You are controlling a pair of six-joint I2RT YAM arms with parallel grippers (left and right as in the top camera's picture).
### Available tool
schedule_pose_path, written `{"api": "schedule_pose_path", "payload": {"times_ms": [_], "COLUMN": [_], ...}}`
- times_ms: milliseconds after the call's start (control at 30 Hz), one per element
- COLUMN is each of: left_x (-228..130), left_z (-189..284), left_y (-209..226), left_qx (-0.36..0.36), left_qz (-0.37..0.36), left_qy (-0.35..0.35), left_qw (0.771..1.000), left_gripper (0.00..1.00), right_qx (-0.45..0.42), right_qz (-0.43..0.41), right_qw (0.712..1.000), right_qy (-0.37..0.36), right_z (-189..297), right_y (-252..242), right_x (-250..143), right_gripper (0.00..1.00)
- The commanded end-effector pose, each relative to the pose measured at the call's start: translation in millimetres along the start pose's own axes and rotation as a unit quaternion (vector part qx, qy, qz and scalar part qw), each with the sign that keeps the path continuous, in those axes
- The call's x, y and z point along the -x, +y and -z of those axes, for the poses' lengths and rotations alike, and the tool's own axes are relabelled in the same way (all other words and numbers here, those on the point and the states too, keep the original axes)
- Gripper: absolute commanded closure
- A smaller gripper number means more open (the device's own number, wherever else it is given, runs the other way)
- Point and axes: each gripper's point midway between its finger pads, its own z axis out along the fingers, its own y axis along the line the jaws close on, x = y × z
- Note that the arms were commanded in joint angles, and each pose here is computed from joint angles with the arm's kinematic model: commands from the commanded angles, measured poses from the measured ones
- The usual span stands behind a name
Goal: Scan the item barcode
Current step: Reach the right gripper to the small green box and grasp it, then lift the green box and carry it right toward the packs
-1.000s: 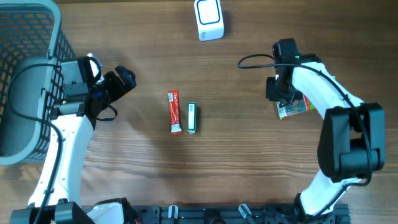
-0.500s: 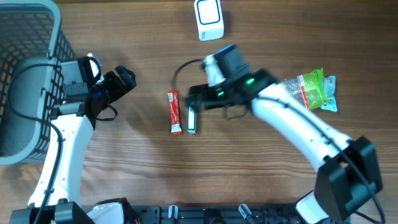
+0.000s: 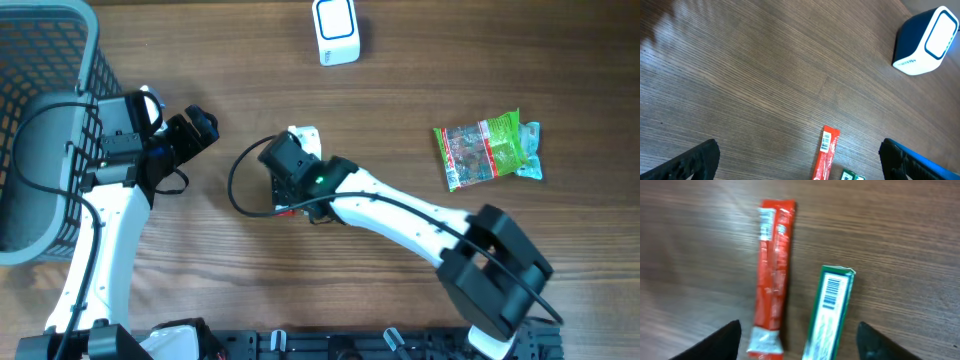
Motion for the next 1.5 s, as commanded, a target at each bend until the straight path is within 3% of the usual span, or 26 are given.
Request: {"api": "schedule_pose_path", "payload": {"times_ms": [0,233,1100,1267,1467], "left_x": [-0.3,-0.3,-0.3,-0.3,-0.3], "left_z": [-1.7,-1.7,-1.7,-1.7,-1.7], "left_y": [1.1,1.1,1.1,1.1,1.1], "left_qx": [0.0,0.0,0.0,0.0,0.0], "left_qz": [-0.003,-0.003,-0.003,-0.003,-0.003], "left_qy": [0.002,0.002,0.002,0.002,0.002], "left_qw": [1.0,1.0,1.0,1.0,1.0], "left_gripper": [0.0,0.0,0.0,0.0,0.0], "right_qx": [-0.035,-0.042,-0.051,-0.063,-0.096], "right_qz": [-0.01,-0.008,-0.034,-0.035,-0.016], "right_qw": [0.999,0.999,0.998,0.997,0.995], "right_qy": [0.011,0.012,0.013,0.0,-0.034], "right_z": [-23.6,-28.4,-44.6,-44.4,-41.3], "right_y": [-10.2,-13.2,-27.9,-33.9,-59.9], "right_x": [-9.6,-10.8,-19.4,-13.7,15.0], "right_gripper": [0.35,0.48,0.57,0.74,0.69]}}
